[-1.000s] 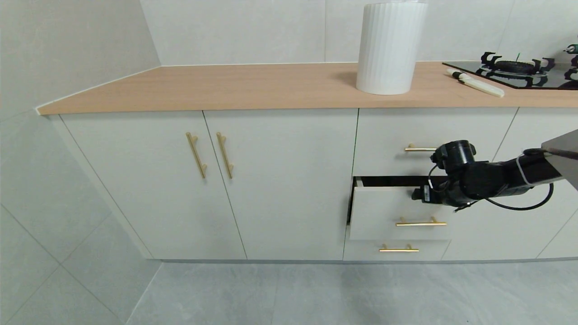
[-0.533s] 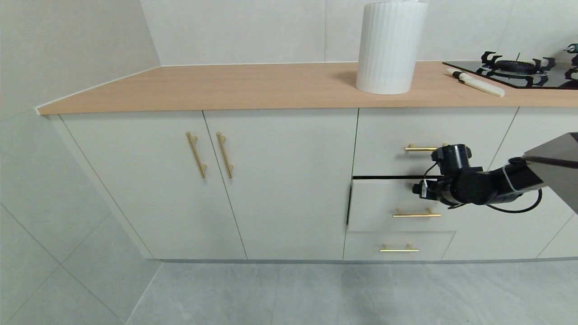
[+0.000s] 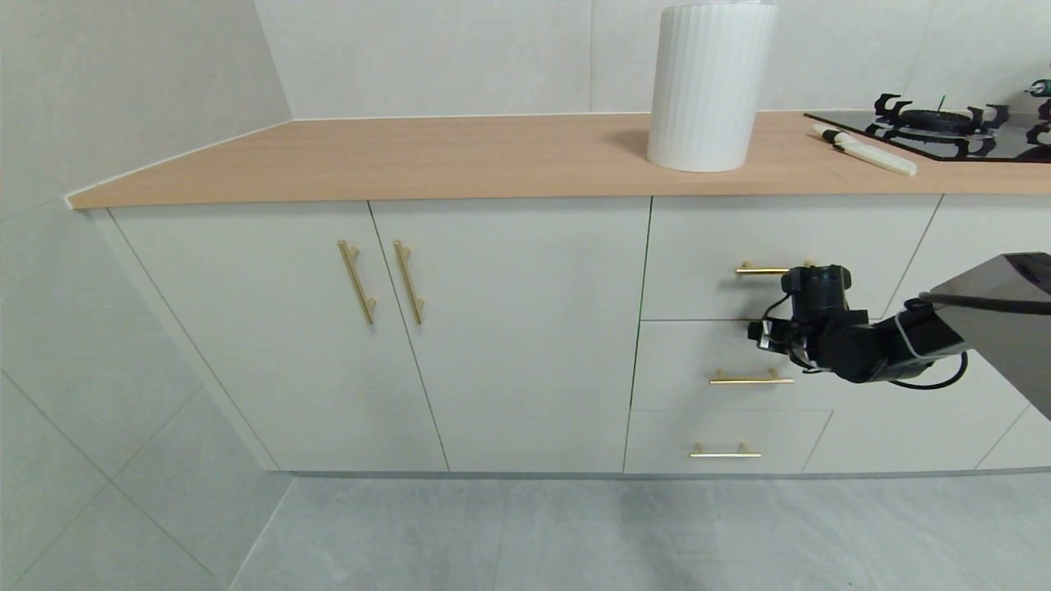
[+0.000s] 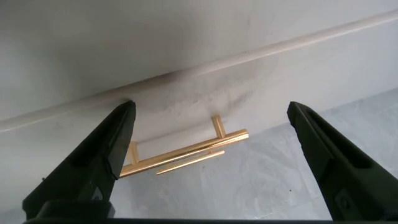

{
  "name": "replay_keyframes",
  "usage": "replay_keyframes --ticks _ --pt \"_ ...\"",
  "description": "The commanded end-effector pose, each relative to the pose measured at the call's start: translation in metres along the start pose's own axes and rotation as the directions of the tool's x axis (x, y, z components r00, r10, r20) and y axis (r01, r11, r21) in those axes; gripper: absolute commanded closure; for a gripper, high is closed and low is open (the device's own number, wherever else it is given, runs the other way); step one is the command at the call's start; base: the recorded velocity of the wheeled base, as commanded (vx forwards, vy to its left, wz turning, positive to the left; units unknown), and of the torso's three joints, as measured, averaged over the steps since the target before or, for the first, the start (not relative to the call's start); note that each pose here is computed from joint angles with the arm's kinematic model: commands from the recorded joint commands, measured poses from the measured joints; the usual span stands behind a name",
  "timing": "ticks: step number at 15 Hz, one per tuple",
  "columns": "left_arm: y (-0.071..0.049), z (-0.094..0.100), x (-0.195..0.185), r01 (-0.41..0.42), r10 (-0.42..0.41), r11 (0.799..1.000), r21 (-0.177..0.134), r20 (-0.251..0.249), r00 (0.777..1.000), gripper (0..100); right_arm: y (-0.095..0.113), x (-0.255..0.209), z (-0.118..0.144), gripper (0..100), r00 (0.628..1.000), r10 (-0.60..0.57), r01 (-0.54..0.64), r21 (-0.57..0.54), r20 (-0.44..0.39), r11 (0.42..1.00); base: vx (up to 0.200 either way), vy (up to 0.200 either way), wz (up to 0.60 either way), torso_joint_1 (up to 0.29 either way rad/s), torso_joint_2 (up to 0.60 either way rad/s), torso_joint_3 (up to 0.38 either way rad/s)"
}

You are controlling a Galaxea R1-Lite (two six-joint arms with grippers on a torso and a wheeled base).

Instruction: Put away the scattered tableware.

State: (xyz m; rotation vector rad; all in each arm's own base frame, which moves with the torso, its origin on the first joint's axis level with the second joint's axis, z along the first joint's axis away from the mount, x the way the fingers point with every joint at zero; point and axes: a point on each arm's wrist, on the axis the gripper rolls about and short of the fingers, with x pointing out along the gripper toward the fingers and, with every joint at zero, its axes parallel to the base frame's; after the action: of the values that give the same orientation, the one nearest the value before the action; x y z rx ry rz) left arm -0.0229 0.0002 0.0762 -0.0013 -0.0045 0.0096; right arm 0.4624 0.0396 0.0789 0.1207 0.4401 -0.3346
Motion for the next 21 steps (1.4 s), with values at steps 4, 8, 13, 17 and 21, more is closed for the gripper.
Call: replay_keyframes --ticks 4,8,13,17,21 --pt "0.0 0.0 0.0 -0.001 0.001 1.0 0.0 -0.003 1.0 0 -0.011 -0.034 0.011 0 1.0 0.019 -0.019 -0.005 -0.006 1.0 0.0 0.0 0.0 0.0 0.0 0.0" --pt "0.0 0.0 0.0 0.0 0.0 1.0 0.0 -0.003 1.0 0 -0.041 -0.127 0.041 0 0.996 0.065 -0.067 0.019 0.065 0.998 0.0 0.0 0.0 0.0 0.0 0.0" --pt "0.0 0.0 0.0 0.0 0.0 1.0 0.0 -0.001 1.0 0 -0.107 -0.283 0.04 0 0.957 0.101 -0.121 0.058 0.27 0.991 0.0 0.0 0.0 0.0 0.0 0.0" --pt "0.0 0.0 0.0 -0.001 0.001 1.0 0.0 -0.001 1.0 0 -0.17 -0.375 -0.04 0 0.902 0.055 -0.078 0.035 0.428 0.996 0.0 0.0 0.0 0.0 0.0 0.0" --pt "0.0 0.0 0.0 0.0 0.0 1.0 0.0 -0.001 1.0 0 -0.199 -0.419 -0.085 0 0.804 -0.017 0.003 0.024 0.594 1.0 0.0 0.0 0.0 0.0 0.0 0.0"
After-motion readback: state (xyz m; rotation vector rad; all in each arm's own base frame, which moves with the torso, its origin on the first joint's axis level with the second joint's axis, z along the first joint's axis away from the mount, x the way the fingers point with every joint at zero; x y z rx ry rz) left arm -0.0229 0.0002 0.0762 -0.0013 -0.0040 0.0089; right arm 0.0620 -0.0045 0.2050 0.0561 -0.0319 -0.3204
